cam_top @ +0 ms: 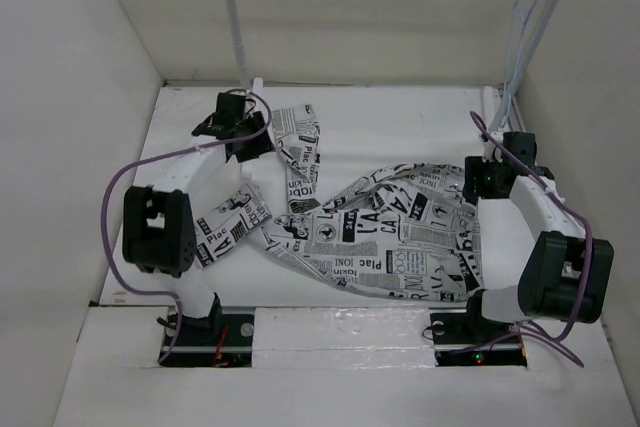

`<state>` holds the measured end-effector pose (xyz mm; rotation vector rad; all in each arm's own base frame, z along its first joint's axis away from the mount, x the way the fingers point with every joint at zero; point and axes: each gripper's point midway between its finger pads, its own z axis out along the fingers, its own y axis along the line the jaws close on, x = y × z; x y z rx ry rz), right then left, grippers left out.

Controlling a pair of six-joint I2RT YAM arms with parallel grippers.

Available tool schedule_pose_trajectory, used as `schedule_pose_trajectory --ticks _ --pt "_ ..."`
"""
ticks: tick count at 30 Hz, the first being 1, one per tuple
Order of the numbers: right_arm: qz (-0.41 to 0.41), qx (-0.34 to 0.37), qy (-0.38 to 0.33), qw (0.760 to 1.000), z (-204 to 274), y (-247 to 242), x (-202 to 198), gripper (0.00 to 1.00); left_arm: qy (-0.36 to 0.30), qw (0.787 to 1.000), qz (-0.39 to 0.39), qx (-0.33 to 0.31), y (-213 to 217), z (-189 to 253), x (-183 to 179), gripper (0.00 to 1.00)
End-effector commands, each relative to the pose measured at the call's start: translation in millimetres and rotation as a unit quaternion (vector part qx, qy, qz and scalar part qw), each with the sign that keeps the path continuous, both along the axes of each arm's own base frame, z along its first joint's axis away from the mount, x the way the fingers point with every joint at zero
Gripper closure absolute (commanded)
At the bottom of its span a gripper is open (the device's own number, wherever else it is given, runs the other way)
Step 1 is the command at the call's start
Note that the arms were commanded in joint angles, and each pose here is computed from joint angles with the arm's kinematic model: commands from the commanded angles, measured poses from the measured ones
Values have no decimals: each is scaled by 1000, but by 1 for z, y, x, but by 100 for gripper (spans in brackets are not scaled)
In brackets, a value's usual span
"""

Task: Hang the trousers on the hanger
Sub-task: Flatten out the trousers at the center of the board.

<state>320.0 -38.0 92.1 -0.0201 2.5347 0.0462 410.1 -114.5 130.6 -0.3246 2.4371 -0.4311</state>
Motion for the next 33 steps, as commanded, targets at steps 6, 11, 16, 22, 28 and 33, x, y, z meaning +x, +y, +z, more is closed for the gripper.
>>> schedule_pose_trajectory --ticks 6,11,16,22,28,33 --pt "-12 57 -60 996 -14 -8 9 33 -1 1000 -4 -18 -27 -24 65 39" --pt "-34 43 -55 997 -17 -14 3 31 19 1000 -5 -13 -37 -38 92 40" --pt "-47 76 -60 994 -29 -11 7 30 55 998 26 14 -32 -77 99 48" --pt "-65 70 -69 993 -29 -17 13 30 70 996 45 12 -31 -97 100 66" --pt "-79 83 -66 991 -43 -17 19 44 24 999 43 -20 -37 -52 100 100" --pt "-78 104 -66 989 -52 -10 21 66 -71 996 43 -44 -32 41 79 100"
